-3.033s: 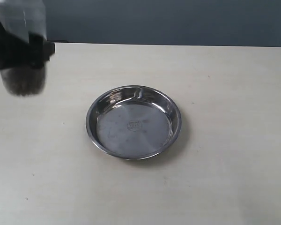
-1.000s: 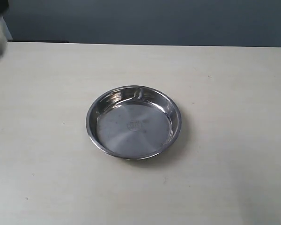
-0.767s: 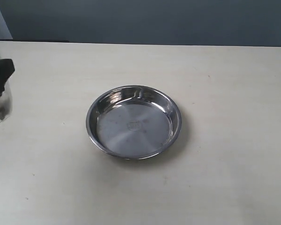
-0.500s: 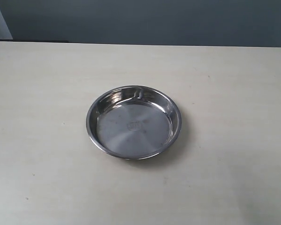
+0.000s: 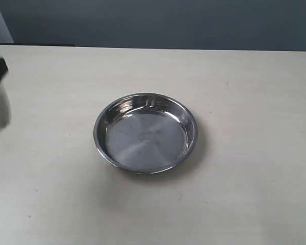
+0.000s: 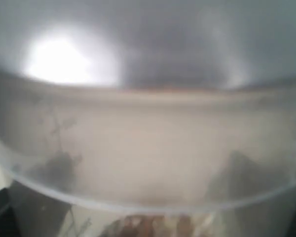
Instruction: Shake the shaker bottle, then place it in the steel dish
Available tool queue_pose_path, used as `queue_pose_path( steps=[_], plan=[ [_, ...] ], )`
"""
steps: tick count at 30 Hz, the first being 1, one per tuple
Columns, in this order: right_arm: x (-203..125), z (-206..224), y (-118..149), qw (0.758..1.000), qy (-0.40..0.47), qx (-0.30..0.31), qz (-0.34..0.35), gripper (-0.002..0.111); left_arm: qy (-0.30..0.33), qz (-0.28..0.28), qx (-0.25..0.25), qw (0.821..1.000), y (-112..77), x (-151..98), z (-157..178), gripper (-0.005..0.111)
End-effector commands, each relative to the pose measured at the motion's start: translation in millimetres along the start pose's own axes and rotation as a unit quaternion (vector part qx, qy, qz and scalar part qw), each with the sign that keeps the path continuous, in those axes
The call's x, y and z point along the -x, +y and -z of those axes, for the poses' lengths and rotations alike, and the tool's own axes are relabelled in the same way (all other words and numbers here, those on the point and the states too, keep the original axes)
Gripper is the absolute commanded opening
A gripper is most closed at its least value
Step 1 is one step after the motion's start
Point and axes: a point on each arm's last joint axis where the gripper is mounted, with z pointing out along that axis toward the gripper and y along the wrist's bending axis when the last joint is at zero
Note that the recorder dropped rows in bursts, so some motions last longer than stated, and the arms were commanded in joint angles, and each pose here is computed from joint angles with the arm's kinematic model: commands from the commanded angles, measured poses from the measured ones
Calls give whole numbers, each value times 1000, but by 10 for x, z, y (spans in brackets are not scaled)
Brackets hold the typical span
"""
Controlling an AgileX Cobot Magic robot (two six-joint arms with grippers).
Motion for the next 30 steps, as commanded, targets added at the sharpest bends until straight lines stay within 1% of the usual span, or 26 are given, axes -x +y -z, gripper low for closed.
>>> queue_pose_path(
  steps=[1, 2, 3, 4, 5, 6, 7, 8, 9, 10, 11, 12, 13, 14, 16, 17, 19, 21, 23, 24, 25, 26, 27, 29, 30],
  plan=[
    [7, 2, 0, 1000, -6, 0, 1, -1, -55, -20, -71, 996, -176, 339, 115, 0],
    [7, 2, 0, 1000, -6, 0, 1, -1, -93, -38, -76, 992, -207, 524, 220, 0],
    [7, 2, 0, 1000, -6, 0, 1, -1, -124, -76, -65, 987, -203, 635, 323, 0],
    [7, 2, 0, 1000, -6, 0, 1, -1, -110, -74, -47, 990, -155, 531, 283, 0],
    [7, 2, 0, 1000, -6, 0, 1, -1, -36, -31, -9, 999, -29, 136, 97, 0],
    [7, 2, 0, 1000, -6, 0, 1, -1, 9, 6, 14, 1000, 40, -100, 10, 0],
    [7, 2, 0, 1000, -6, 0, 1, -1, 51, 47, 17, 997, 59, -288, -63, 0],
    [7, 2, 0, 1000, -6, 0, 1, -1, 21, 20, -26, 999, -41, -94, -28, 0],
    [7, 2, 0, 1000, -6, 0, 1, -1, -12, -8, -52, 999, -111, 98, 32, 0],
    [7, 2, 0, 1000, -6, 0, 1, -1, -88, -48, -69, 993, -192, 497, 208, 0],
    [7, 2, 0, 1000, -6, 0, 1, -1, -125, -67, -69, 987, -217, 674, 320, 0],
    [7, 2, 0, 1000, -6, 0, 1, -1, -134, -85, -57, 986, -201, 696, 342, 0],
    [7, 2, 0, 1000, -6, 0, 1, -1, -111, -81, -55, 989, -178, 563, 282, 0],
    [7, 2, 0, 1000, -6, 0, 1, -1, -44, -55, -49, 996, -117, 214, 120, 0],
    [7, 2, 0, 1000, -6, 0, 1, -1, 39, -8, -51, 998, -79, -165, -34, 0],
    [7, 2, 0, 1000, -6, 0, 1, -1, 38, -2, -61, 997, -99, -143, -29, 0],
    [7, 2, 0, 1000, -6, 0, 1, -1, 0, -12, -77, 997, -152, 59, 39, 0],
    [7, 2, 0, 1000, -6, 0, 1, -1, -60, -37, -87, 994, -205, 360, 179, 0],
    [7, 2, 0, 1000, -6, 0, 1, -1, -95, -71, -83, 989, -217, 500, 283, 0],
    [7, 2, 0, 1000, -6, 0, 1, -1, -95, -88, -78, 988, -207, 477, 286, 0],
    [7, 2, 0, 1000, -6, 0, 1, -1, -82, -98, -73, 989, -186, 390, 261, 0],
    [7, 2, 0, 1000, -6, 0, 1, -1, -60, -93, -64, 992, -148, 254, 206, 0],
    [7, 2, 0, 1000, -6, 0, 1, -1, -31, -62, -48, 996, -91, 87, 135, 0],
    [7, 2, 0, 1000, -6, 0, 1, -1, 18, 6, -23, 1000, -14, -170, 39, 0],
    [7, 2, 0, 1000, -6, 0, 1, -1, 29, 19, -17, 999, 0, -216, 11, 0]
  ],
)
